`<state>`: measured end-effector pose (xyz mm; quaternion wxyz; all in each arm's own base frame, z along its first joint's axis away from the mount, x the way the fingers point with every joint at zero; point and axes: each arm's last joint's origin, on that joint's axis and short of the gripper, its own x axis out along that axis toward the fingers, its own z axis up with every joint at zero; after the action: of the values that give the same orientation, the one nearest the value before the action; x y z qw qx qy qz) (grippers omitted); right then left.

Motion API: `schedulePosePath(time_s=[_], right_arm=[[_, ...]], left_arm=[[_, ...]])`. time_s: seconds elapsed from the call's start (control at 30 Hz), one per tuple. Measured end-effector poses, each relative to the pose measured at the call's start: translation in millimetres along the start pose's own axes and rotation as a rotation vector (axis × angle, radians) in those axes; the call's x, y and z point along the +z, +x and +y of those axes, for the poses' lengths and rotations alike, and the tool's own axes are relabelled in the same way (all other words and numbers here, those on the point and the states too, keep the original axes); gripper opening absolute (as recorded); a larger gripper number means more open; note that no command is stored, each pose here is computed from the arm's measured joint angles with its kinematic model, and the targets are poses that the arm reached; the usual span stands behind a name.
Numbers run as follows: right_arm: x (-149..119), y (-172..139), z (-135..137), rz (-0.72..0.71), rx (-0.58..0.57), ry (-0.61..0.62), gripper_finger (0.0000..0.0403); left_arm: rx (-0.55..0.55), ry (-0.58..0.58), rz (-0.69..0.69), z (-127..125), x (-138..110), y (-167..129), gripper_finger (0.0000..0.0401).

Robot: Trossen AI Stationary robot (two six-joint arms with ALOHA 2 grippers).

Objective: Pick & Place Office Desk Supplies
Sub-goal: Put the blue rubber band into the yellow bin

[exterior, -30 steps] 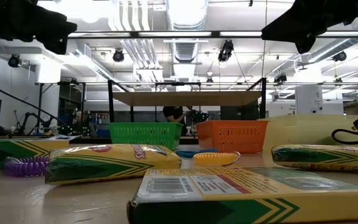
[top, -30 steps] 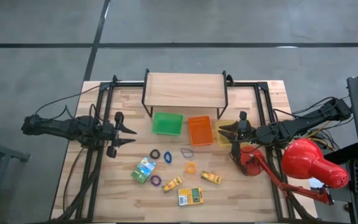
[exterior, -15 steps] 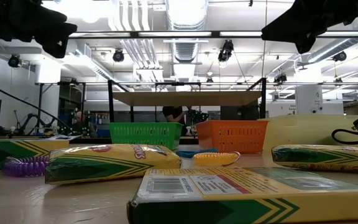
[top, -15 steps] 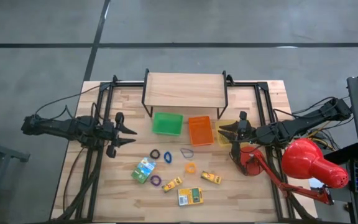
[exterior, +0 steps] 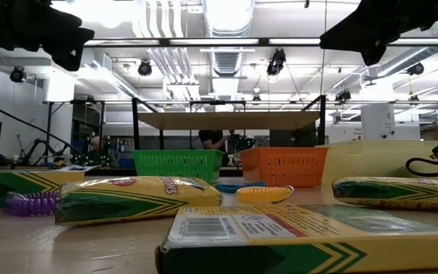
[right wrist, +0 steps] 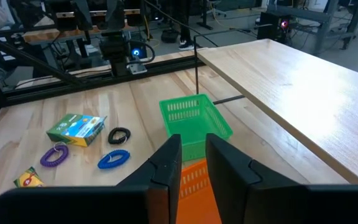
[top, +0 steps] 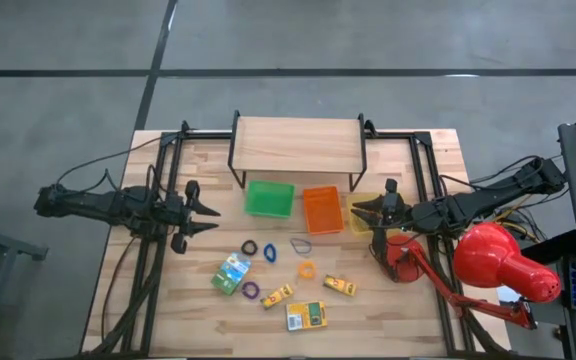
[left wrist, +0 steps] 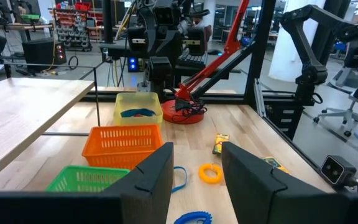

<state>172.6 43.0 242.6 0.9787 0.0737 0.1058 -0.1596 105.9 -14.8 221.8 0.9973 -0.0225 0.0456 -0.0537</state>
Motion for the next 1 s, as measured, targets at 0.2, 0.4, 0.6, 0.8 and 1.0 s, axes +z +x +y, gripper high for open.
schedulePosePath(time_s=[0.2,0.4,0.6,0.8,1.0], right_arm=[[0.0,0.0,0.0,0.0,0.0,0.0,0.0068],[0.0,0.0,0.0,0.0,0.0,0.0,0.0068],[0.0,0.1,-0.1,0.0,-0.001,-0.103,0.0068],[0.0,0.0,-0.1,0.0,0.0,-0.156,0.0068],[2.4,0.0,0.8,-0.022,0.005,-0.136,0.0068]], left_arm=[[0.0,0.0,0.0,0.0,0.0,0.0,0.0142],[0.0,0.0,0.0,0.0,0.0,0.0,0.0141],[0.0,0.0,0.0,0.0,0.0,0.0,0.0142],[0.0,0.0,0.0,0.0,0.0,0.0,0.0142],[0.001,0.0,0.0,0.0,0.0,0.0,0.0142]])
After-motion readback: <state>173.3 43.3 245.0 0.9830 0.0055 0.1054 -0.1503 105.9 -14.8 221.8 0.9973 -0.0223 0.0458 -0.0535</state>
